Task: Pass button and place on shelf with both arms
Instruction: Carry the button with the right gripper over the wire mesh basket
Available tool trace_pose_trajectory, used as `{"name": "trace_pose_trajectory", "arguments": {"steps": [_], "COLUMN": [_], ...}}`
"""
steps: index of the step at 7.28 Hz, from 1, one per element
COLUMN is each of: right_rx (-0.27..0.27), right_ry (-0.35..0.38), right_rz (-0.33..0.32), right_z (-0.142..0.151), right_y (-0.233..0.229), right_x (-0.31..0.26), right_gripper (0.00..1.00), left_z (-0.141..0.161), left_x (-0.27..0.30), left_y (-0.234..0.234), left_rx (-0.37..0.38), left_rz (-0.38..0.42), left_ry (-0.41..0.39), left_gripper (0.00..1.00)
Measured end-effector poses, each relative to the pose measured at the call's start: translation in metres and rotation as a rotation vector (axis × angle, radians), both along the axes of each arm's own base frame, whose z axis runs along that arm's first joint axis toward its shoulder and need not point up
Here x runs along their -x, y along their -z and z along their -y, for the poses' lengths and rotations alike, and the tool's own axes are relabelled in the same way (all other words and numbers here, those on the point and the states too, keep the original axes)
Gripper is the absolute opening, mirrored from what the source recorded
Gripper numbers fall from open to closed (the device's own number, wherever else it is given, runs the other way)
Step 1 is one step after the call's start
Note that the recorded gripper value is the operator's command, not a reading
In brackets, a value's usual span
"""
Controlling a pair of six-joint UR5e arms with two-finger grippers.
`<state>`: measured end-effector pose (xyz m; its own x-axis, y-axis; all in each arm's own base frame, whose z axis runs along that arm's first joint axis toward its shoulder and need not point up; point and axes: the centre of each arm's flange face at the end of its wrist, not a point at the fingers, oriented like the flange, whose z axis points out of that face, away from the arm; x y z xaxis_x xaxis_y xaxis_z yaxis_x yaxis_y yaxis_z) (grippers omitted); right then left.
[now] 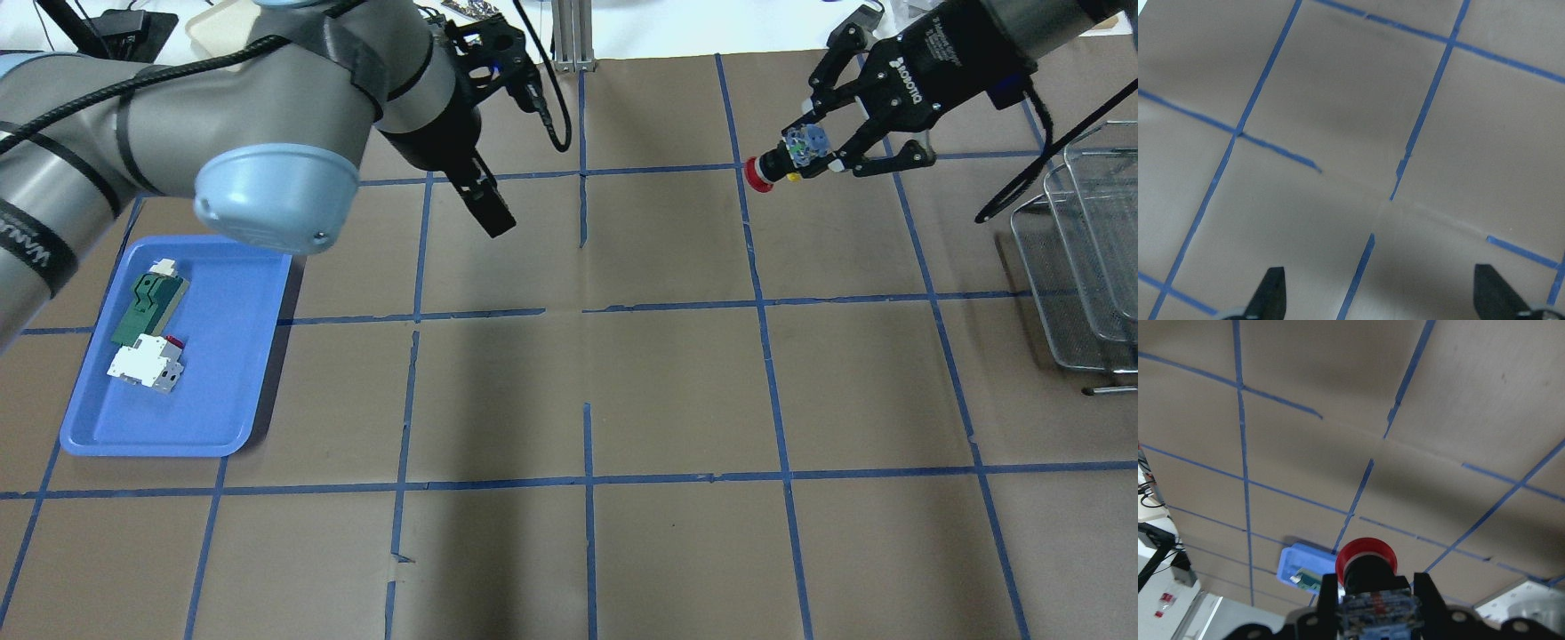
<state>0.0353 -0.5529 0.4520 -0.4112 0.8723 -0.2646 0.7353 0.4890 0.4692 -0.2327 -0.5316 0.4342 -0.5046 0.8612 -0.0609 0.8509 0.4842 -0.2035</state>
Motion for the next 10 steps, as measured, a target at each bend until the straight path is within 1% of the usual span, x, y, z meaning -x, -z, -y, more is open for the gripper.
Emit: {"name": "trace_pose_trajectory", "arguments": {"steps": [1,2,3,4,5,6,7,8,9,10], "right_rx": [0.038,0.062,0.073,0.07,0.076,0.095,0.111,0.131,0.153,0.17], "right_ry": [-0.115,-0.243,-0.401,-0.546,-0.658,-0.746,-0.817,-0.859,-0.875,-0.876], "right_rz": [-0.109,-0.217,-0.329,-0.41,-0.475,-0.538,-0.585,-0.62,-0.651,-0.67], "right_z": [-0.002,-0.005,-0.008,-0.01,-0.01,-0.007,-0.001,0.005,0.011,0.016], "right_y": [-0.001,-0.004,-0.008,-0.009,-0.009,-0.004,0.007,0.018,0.027,0.036], "right_x": [0.029,0.064,0.101,0.134,0.172,0.214,0.248,0.27,0.284,0.294], "right_gripper": [0.0,0.0,0.0,0.0,0.0,0.0,0.0,0.0,0.0,0.0], "left_z": [0.006,0.009,0.009,0.007,0.003,-0.003,-0.009,-0.013,-0.016,-0.018], "left_x": [-0.037,-0.063,-0.076,-0.081,-0.085,-0.087,-0.09,-0.095,-0.098,-0.101], "left_y": [0.0,0.003,0.005,0.006,0.004,0.001,-0.003,-0.006,-0.011,-0.015], "left_rx": [-0.024,-0.04,-0.053,-0.069,-0.087,-0.105,-0.117,-0.117,-0.113,-0.106], "left_rz": [0.007,0.004,-0.003,-0.011,-0.017,-0.016,0.001,0.031,0.048,0.052], "left_ry": [-0.074,-0.132,-0.2,-0.301,-0.399,-0.464,-0.519,-0.569,-0.603,-0.629], "left_gripper": [1.0,1.0,1.0,1.0,1.0,1.0,1.0,1.0,1.0,1.0]}}
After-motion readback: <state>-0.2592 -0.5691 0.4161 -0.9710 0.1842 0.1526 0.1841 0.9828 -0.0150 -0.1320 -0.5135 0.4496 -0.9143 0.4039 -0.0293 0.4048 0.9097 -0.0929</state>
